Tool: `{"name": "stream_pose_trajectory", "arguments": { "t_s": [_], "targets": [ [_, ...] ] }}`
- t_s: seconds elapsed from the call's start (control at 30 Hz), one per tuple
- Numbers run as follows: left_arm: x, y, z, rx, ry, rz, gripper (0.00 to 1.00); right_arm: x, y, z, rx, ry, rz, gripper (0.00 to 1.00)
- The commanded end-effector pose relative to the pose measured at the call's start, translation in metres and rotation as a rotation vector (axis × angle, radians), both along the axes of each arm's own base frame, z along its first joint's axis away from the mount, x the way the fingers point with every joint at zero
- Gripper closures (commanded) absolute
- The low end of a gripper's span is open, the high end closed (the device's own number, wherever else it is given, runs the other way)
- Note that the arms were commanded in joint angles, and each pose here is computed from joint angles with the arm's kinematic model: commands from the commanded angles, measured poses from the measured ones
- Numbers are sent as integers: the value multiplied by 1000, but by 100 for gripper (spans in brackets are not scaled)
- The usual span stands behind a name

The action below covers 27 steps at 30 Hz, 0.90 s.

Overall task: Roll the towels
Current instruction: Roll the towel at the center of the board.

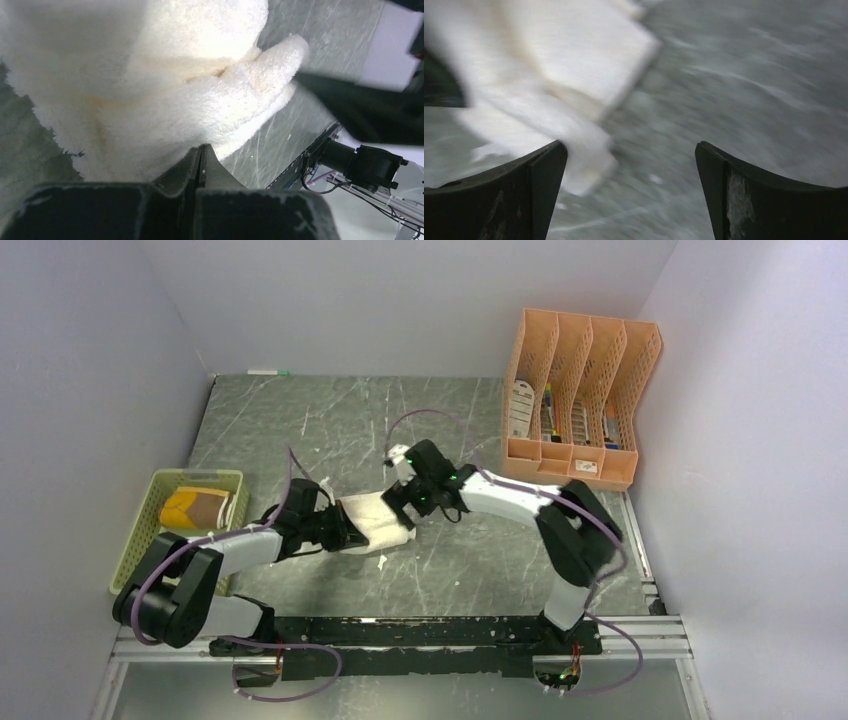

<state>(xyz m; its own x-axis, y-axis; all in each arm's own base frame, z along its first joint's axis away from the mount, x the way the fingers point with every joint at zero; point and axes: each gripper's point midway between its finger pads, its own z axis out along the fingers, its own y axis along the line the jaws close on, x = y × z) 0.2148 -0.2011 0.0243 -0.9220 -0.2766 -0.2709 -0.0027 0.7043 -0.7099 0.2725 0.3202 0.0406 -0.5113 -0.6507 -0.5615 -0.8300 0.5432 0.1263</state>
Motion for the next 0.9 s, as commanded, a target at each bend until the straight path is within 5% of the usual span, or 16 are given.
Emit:
{"name": "stream_pose_trajectory", "arguments": {
  "t_s": [0.0, 0.13, 0.33, 0.87],
  "targets": [
    [3, 18, -13, 89, 2, 37, 93, 92, -86, 88, -50, -618, -555, 0],
    [4, 24, -11, 91, -1, 42, 93, 70, -100, 113, -64, -839, -518, 0],
    [9, 25, -10, 64, 8, 31, 93, -22, -38, 101, -176, -1192, -23, 0],
    [17, 24, -4, 16, 7, 5, 93, -72, 37, 36, -139, -1113, 402, 0]
  ]
}}
